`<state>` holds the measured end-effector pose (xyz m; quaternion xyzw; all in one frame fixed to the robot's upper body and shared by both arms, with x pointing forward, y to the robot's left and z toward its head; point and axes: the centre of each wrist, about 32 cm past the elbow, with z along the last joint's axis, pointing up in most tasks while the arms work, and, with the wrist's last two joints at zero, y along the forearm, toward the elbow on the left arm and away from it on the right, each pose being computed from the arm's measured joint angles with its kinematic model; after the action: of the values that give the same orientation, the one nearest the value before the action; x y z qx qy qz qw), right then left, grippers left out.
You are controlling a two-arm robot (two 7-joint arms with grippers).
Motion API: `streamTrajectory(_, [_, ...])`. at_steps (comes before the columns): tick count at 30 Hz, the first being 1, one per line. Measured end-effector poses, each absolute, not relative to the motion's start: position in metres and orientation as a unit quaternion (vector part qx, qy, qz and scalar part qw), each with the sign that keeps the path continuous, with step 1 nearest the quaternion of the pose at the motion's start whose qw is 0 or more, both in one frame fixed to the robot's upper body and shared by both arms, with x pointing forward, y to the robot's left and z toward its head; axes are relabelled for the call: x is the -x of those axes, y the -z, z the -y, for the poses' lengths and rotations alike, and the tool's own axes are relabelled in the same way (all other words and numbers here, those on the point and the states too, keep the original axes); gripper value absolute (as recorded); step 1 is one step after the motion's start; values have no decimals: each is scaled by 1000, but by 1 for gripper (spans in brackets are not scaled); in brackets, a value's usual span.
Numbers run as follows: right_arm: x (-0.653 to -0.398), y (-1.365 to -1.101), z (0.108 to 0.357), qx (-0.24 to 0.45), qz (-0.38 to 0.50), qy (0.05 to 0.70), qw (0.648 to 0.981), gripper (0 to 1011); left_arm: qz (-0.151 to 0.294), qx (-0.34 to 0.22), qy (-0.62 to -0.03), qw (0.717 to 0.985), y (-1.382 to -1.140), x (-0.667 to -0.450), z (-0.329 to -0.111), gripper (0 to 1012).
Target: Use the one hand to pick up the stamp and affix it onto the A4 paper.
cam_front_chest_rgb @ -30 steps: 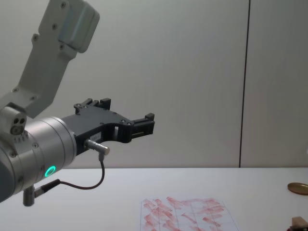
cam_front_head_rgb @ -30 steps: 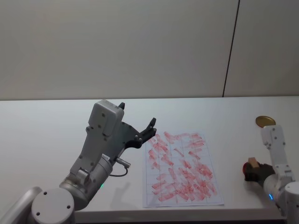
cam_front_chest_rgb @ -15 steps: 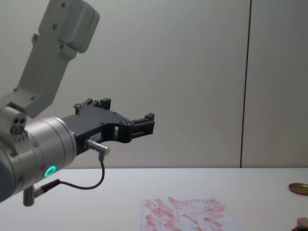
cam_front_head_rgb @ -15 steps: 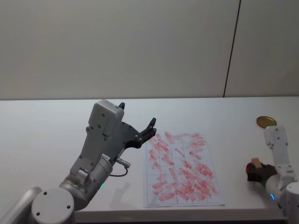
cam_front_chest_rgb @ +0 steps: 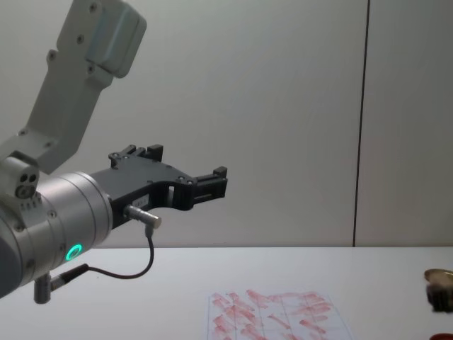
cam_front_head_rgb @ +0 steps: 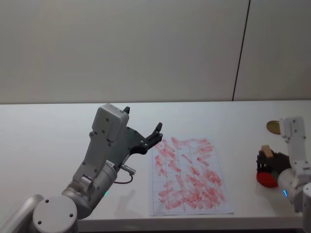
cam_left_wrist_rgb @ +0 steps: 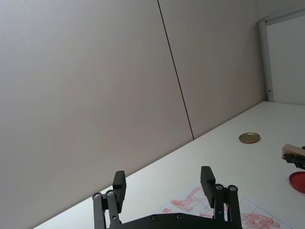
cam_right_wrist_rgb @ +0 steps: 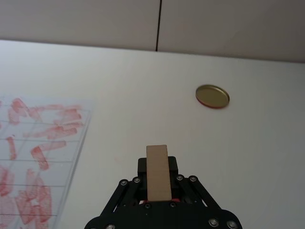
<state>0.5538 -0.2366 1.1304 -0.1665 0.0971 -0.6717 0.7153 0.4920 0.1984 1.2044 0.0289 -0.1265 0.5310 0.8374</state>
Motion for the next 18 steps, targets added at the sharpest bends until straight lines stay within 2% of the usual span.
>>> streamTrajectory(7, [-548, -1147, 229, 136, -70, 651, 744, 221, 126, -29, -531, 837, -1204, -492, -198, 993])
streamTrajectory(18, [-545, -1156, 210, 120, -51, 603, 787, 220, 126, -29, -531, 837, -1204, -492, -198, 993])
